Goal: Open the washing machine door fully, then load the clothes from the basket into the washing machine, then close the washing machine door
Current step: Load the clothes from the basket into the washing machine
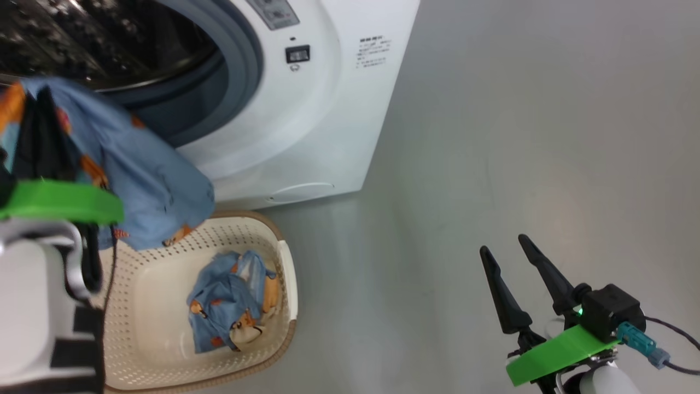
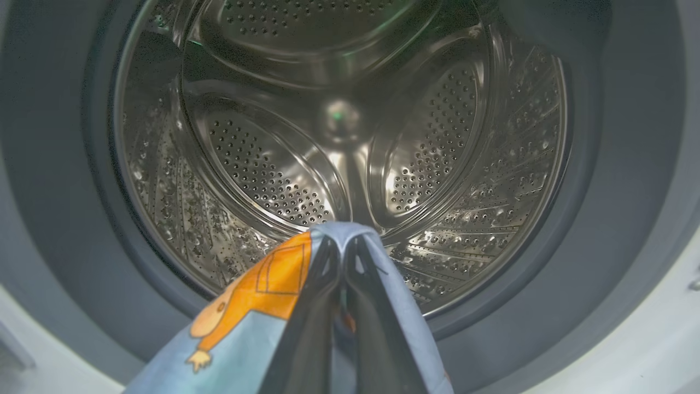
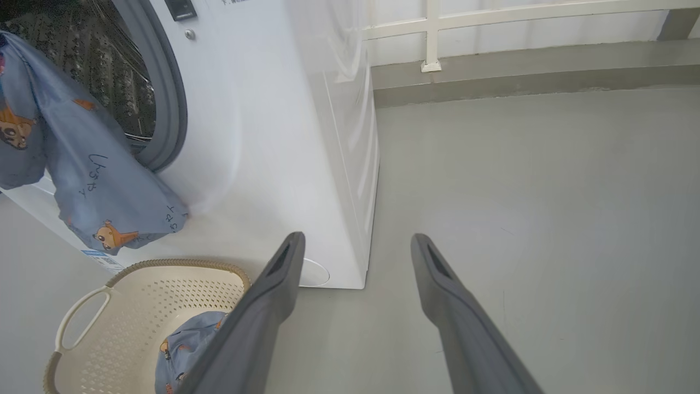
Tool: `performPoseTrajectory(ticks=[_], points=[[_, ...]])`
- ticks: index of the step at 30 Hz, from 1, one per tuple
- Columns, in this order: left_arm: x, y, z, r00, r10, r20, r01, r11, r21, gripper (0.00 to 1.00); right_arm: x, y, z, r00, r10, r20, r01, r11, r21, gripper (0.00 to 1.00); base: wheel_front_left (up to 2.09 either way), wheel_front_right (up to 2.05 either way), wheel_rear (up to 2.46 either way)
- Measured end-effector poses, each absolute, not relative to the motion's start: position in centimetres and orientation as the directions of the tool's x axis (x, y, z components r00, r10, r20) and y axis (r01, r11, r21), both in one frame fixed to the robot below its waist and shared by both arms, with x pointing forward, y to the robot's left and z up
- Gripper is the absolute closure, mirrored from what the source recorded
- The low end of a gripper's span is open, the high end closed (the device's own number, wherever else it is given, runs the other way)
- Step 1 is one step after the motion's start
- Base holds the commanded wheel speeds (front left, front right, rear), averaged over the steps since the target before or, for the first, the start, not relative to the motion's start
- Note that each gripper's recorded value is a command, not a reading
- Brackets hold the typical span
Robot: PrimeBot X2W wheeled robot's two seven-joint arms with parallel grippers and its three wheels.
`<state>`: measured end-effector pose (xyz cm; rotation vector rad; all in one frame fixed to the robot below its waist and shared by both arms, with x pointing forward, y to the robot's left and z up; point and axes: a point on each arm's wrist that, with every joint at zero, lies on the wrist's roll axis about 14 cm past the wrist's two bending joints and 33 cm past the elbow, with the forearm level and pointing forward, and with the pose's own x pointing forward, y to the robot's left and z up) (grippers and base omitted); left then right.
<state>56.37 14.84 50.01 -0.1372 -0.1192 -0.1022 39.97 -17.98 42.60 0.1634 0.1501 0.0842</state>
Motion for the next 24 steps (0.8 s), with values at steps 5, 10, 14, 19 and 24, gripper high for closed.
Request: performPoseTrajectory(ticks=[5, 10, 14, 19, 24], points=[[59.7, 13.2, 50.2, 0.982, -0.134, 0.130, 0.150, 0.981, -0.125, 1.00, 40.4, -18.6, 41.6, 0.983, 0.078, -0.168, -0.049, 0.984, 0.170, 0.00, 0.00, 0.00, 0.00], [63.1, 11.9, 50.7, 0.977, -0.161, 0.141, 0.179, 0.975, -0.131, 1.00, 41.0, -18.9, 40.5, 0.979, 0.067, -0.192, -0.034, 0.984, 0.174, 0.00, 0.00, 0.00, 0.00], [65.2, 11.0, 48.9, 0.980, -0.179, 0.082, 0.189, 0.973, -0.131, 1.00, 41.3, -19.0, 39.4, 0.974, 0.063, -0.216, -0.026, 0.985, 0.172, 0.00, 0.00, 0.00, 0.00], [67.1, 10.5, 45.2, 0.979, -0.199, -0.041, 0.191, 0.971, -0.142, 1.00, 41.9, -19.1, 38.0, 0.968, 0.060, -0.245, -0.016, 0.984, 0.178, 0.00, 0.00, 0.00, 0.00], [68.8, 10.2, 42.3, 0.967, -0.216, -0.137, 0.195, 0.970, -0.147, 1.00, 42.1, -19.0, 36.1, 0.956, 0.065, -0.286, -0.012, 0.983, 0.182, 0.00, 0.00, 0.00, 0.00]])
